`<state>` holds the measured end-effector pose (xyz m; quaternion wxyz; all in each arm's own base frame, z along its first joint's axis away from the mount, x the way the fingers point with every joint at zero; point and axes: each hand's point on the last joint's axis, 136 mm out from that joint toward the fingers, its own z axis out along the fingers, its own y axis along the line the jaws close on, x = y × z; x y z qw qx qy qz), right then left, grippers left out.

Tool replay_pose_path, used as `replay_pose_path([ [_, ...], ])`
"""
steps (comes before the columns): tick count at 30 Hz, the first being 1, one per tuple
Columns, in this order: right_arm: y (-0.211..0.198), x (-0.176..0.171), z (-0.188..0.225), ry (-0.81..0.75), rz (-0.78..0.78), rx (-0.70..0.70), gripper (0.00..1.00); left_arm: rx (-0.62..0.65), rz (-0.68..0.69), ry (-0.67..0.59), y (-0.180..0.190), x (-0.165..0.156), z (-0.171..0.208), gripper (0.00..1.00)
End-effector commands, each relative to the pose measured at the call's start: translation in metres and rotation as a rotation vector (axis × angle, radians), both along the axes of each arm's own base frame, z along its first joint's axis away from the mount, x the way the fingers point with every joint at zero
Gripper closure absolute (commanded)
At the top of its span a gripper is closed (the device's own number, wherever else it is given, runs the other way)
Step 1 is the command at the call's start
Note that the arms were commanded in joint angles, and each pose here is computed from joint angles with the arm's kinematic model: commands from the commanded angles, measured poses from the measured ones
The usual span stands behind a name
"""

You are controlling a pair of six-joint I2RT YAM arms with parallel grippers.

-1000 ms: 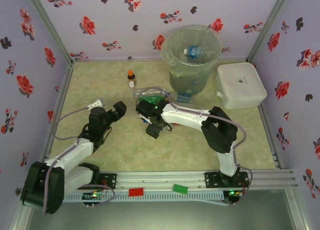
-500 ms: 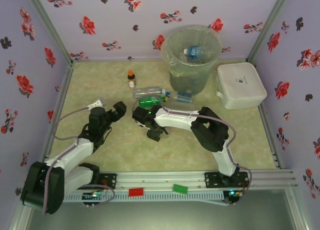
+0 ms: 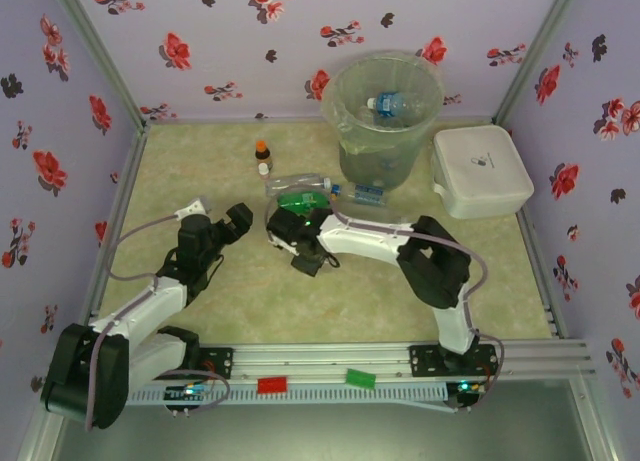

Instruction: Put the plastic bottles in the bin

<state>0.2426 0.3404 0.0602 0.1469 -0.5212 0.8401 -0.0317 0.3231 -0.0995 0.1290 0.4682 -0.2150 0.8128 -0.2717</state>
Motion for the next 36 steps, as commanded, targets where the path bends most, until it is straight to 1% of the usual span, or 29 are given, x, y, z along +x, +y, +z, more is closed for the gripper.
replay_pose_path([
  [1,0.018,0.017,0.05,-0.048,-0.04,0.23,0.59,0.016,0.035,-0.008,0.008,0.002,0.0,0.0],
  [6,0.017,0.049,0.117,-0.149,-0.105,0.475,0.6,0.021,0.022,-0.014,0.006,0.003,0.001,0.0],
  [9,0.011,0.074,0.172,-0.251,-0.148,0.634,0.61,0.021,-0.006,-0.023,0.001,0.004,0.003,0.0],
  [13,-0.011,0.107,0.248,-0.41,-0.209,0.807,0.61,0.018,-0.063,-0.022,-0.009,0.008,0.006,0.0],
  [15,-0.027,0.124,0.28,-0.498,-0.246,0.856,0.59,0.013,-0.092,-0.024,-0.015,0.01,0.007,0.0],
  [17,-0.047,0.141,0.307,-0.602,-0.292,0.875,0.58,0.009,-0.124,-0.016,-0.022,0.011,0.005,0.0],
  [20,-0.077,0.166,0.332,-0.723,-0.351,0.853,0.57,0.001,-0.156,-0.011,-0.029,0.012,0.003,0.0],
  [23,-0.109,0.191,0.349,-0.8,-0.424,0.821,0.57,0.001,-0.174,-0.011,-0.033,0.013,0.002,0.0],
  [27,-0.153,0.227,0.353,-0.835,-0.548,0.785,0.57,0.011,-0.195,-0.009,-0.038,0.014,0.001,0.0],
  [32,-0.202,0.271,0.339,-0.833,-0.681,0.705,0.57,0.021,-0.21,-0.008,-0.041,0.014,0.001,0.0],
  [36,-0.224,0.296,0.315,-0.775,-0.756,0.65,0.57,0.024,-0.217,-0.001,-0.043,0.013,0.0,0.0],
])
